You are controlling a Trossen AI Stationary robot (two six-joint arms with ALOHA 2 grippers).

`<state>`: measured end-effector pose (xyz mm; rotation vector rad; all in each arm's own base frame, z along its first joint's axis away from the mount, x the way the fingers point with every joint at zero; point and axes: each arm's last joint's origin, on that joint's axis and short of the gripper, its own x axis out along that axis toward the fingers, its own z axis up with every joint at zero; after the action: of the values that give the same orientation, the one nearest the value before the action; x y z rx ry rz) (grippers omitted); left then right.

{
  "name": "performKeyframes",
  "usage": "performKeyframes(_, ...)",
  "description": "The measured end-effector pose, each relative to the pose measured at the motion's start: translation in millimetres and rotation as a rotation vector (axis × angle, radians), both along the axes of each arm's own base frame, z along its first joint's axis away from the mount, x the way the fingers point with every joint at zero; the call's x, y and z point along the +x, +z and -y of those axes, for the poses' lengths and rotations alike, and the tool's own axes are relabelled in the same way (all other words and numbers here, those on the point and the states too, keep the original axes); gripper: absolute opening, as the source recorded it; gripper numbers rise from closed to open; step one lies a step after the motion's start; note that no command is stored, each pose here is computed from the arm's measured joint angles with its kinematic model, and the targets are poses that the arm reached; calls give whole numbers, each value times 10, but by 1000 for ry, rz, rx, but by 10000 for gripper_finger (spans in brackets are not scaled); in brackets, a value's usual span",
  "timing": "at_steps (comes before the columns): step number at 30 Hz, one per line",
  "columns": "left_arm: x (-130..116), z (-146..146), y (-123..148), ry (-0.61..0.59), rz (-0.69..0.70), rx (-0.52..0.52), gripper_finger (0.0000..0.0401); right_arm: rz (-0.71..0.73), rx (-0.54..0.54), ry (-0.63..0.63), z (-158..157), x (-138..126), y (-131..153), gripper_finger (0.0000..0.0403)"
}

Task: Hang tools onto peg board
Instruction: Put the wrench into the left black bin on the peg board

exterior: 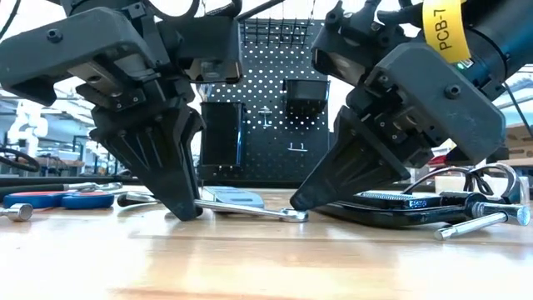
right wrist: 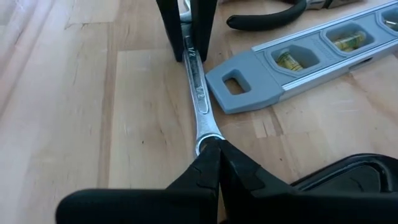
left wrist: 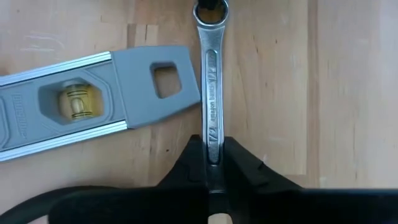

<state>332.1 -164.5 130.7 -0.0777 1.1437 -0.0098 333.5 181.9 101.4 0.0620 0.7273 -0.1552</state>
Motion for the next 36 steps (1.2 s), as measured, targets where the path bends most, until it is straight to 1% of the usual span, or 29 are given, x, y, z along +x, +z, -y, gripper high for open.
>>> performKeyframes(3,15,9,28,-26,-5,15,11,10,5,6,-5,7,11,0)
performKeyframes(7,25,22,86,-54,-33,42,10,10,-23,66,-23,-20,110,0)
performKeyframes(10,23,15,148,-53,-44,72,9,56,-44,128,-81,-74,340,0)
performKeyframes(13,20,7,267,-62,-22,90,9,120,-51,149,-100,-129,616,0)
performKeyframes(17,-2,-13,467,-57,36,75,8,170,-108,119,-87,-259,905,11)
performKeyframes(21,-76,-52,763,-33,126,87,8,168,-185,64,-46,-443,1122,25)
performKeyframes(25,-247,-85,1076,-8,235,160,8,177,-267,-1,-7,-615,1281,32)
performKeyframes(28,-433,-151,1237,31,291,204,8,180,-293,-20,6,-705,1354,31)
performKeyframes(32,-737,-304,1337,144,361,262,8,184,-299,-19,32,-756,1420,27)
performKeyframes(34,-902,-386,1344,201,398,268,8,178,-305,-16,63,-795,1401,26)
performKeyframes(36,-1048,-470,1341,251,437,249,8,172,-308,-19,119,-857,1362,23)
